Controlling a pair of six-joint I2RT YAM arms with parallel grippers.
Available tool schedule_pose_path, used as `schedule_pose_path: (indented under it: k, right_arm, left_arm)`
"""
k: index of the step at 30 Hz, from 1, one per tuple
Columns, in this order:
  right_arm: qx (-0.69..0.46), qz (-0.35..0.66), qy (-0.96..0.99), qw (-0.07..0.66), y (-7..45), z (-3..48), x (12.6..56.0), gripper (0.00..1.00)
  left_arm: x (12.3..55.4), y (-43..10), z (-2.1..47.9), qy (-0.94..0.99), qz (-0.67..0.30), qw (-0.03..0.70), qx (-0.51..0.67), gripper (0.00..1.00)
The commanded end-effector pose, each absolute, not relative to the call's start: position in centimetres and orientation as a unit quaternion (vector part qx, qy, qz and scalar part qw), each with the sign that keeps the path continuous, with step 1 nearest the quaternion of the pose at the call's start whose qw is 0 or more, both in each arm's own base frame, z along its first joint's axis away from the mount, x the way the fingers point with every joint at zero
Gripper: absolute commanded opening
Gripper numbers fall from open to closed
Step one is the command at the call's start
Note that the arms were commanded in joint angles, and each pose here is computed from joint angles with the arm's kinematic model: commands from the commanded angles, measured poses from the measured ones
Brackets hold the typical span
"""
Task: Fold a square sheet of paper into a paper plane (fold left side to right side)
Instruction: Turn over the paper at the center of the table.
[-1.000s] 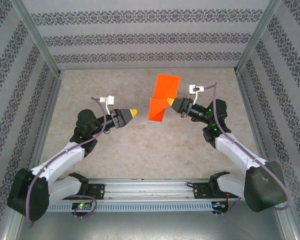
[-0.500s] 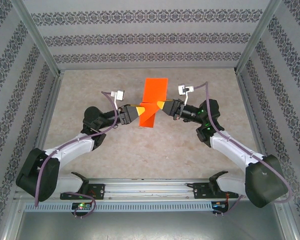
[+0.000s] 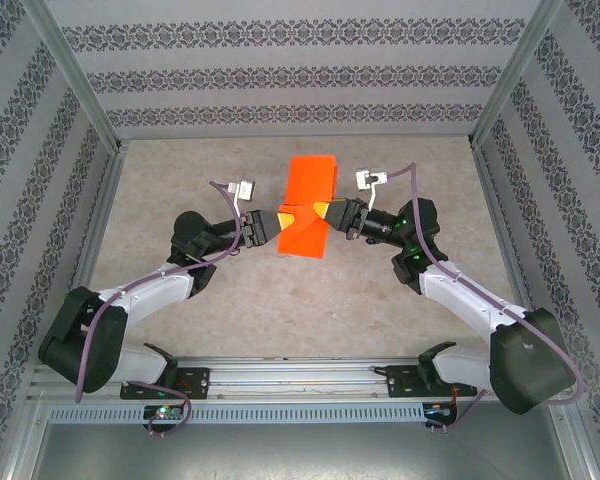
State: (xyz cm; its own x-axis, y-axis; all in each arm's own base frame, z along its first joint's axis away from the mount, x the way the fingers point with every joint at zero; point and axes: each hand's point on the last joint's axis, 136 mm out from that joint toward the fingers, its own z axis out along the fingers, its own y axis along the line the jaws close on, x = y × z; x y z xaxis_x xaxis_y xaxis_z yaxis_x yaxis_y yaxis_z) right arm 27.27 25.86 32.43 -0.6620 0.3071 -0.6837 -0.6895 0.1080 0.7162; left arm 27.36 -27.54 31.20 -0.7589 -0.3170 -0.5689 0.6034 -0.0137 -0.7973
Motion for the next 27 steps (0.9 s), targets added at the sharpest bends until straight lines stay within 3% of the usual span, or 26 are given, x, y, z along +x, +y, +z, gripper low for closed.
schedule_pose_path:
  k: [1, 11, 19, 23, 27]
  right_arm:
    - [-0.152, 0.65, 0.627, 0.401, 25.4, 32.9, 27.2, 0.05]
    - [-0.138, 0.643, 0.634, 0.407, 24.3, 32.3, 27.2, 0.19]
    - [-0.112, 0.62, 0.657, 0.414, 22.4, 30.8, 27.7, 0.38]
    - [-0.073, 0.558, 0.714, 0.417, 20.3, 27.3, 28.8, 0.44]
    - [-0.036, 0.423, 0.807, 0.411, 17.2, 22.2, 29.3, 0.5]
  left_arm:
    - [26.9, -27.8, 33.3, 0.595, -0.708, 0.351, 0.146, 0.41]
    - [27.4, -27.8, 32.4, 0.615, -0.693, 0.35, 0.138, 0.21]
    - [27.6, -27.9, 30.8, 0.648, -0.667, 0.341, 0.137, 0.12]
    - [27.9, -27.3, 28.2, 0.71, -0.606, 0.336, 0.129, 0.04]
    - [27.6, -25.1, 24.5, 0.805, -0.474, 0.334, 0.122, 0.0]
